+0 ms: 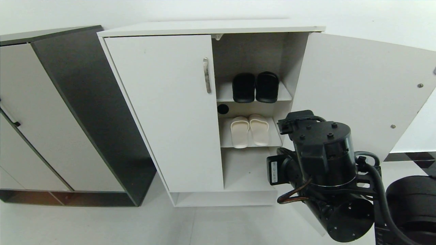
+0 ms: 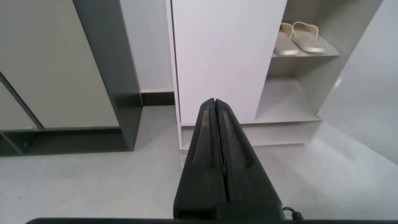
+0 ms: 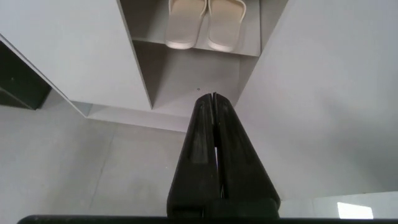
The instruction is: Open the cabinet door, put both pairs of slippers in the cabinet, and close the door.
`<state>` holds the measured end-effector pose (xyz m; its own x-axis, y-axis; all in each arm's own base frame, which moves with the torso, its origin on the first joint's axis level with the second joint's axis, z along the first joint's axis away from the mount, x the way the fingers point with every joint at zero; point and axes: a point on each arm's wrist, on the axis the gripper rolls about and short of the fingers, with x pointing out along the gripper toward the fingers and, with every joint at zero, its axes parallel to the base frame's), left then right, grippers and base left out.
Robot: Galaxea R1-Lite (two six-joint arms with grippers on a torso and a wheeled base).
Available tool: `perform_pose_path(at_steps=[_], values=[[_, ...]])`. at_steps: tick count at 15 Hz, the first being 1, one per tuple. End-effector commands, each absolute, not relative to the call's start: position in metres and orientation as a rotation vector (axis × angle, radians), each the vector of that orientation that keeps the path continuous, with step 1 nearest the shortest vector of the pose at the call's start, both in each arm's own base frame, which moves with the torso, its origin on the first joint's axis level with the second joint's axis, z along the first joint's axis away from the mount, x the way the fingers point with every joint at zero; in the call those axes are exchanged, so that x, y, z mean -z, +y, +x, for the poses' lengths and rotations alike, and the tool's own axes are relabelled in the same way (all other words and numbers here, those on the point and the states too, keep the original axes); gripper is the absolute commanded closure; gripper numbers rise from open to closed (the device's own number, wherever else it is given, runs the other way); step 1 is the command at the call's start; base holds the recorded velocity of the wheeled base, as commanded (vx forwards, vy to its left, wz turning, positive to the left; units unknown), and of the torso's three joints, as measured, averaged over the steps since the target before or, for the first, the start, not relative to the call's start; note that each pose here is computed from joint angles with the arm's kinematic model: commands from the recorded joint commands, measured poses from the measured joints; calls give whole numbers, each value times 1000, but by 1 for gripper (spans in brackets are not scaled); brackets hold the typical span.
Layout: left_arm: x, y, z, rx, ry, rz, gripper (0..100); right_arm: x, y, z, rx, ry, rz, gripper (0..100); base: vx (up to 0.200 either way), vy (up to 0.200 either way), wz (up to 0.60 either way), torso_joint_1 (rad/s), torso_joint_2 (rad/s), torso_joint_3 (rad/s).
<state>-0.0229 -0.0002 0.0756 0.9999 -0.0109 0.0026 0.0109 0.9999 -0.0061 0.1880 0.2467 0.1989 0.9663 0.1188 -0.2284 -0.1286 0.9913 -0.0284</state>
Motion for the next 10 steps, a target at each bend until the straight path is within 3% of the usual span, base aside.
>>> perform_pose_path(at_steps=[1,6,10], values=[[-76,0,-23,11,-1,-8,100,-197,247,189,-123,232,-47,100,0,0,0,0,0,0],[-76,0,-23,11,-1,-8,100,-194,247,189,-125,239,-55,100,0,0,0,0,0,0],[-76,0,-23,11,-2,-6,100,-195,247,189,-134,240,-53,100,0,0,0,15,-185,-265]])
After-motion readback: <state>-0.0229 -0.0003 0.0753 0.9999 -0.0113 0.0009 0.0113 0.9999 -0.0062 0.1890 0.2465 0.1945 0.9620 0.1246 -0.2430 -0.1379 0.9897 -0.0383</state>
